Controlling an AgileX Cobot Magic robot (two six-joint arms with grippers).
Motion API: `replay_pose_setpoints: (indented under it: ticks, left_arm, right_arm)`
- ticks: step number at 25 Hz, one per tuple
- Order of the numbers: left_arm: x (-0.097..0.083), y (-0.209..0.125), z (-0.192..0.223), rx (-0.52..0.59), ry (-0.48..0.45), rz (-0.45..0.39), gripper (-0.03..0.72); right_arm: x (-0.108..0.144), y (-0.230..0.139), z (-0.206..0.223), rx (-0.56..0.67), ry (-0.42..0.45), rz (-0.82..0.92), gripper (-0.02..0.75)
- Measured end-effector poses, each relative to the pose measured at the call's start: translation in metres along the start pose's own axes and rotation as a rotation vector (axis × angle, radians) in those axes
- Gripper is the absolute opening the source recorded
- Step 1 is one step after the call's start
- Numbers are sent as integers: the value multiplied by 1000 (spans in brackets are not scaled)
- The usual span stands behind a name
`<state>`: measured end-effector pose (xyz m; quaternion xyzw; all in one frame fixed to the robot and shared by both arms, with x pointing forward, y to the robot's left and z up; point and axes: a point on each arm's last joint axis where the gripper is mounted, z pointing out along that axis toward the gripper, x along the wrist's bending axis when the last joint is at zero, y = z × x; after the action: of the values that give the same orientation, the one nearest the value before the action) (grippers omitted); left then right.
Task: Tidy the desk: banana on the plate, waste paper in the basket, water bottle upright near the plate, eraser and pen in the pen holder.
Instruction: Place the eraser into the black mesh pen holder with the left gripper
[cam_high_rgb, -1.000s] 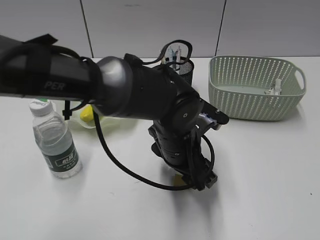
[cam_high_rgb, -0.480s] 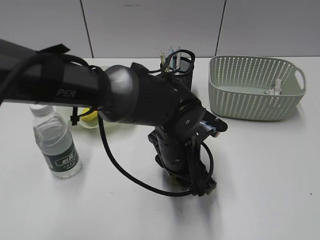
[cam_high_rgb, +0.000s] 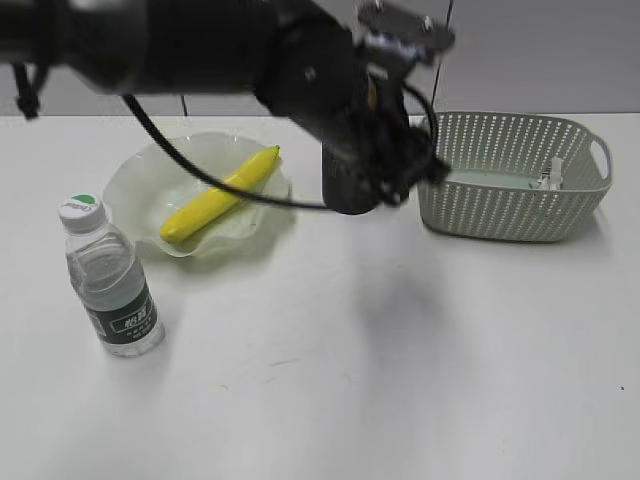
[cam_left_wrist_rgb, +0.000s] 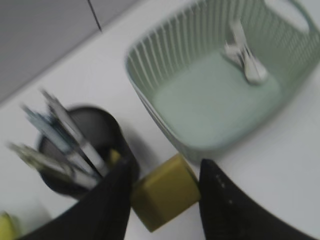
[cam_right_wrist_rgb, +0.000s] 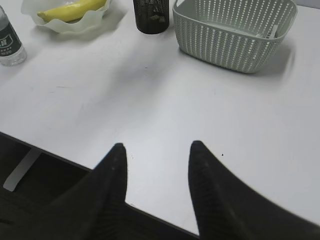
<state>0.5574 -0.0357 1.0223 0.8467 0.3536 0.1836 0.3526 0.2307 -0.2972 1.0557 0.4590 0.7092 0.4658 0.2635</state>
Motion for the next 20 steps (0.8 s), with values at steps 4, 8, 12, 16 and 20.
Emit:
replay_pose_setpoints:
  ticks: [4, 8, 12, 16, 20]
  left_arm:
    - [46, 38, -9, -208, 54, -62, 308]
    - [65, 47, 7, -252, 81, -84, 308]
    - [65, 35, 40, -209, 79, -84, 308]
    - [67, 19, 64, -164, 81, -86, 335]
    - [77, 16, 67, -159, 95, -99, 428]
  right_arm:
    - [0, 0, 0, 0, 0, 0, 330]
    - [0, 0, 0, 0, 0, 0, 330]
    - [0, 0, 0, 0, 0, 0, 330]
    - [0, 0, 0, 0, 0, 0, 330]
    - [0, 0, 0, 0, 0, 0, 330]
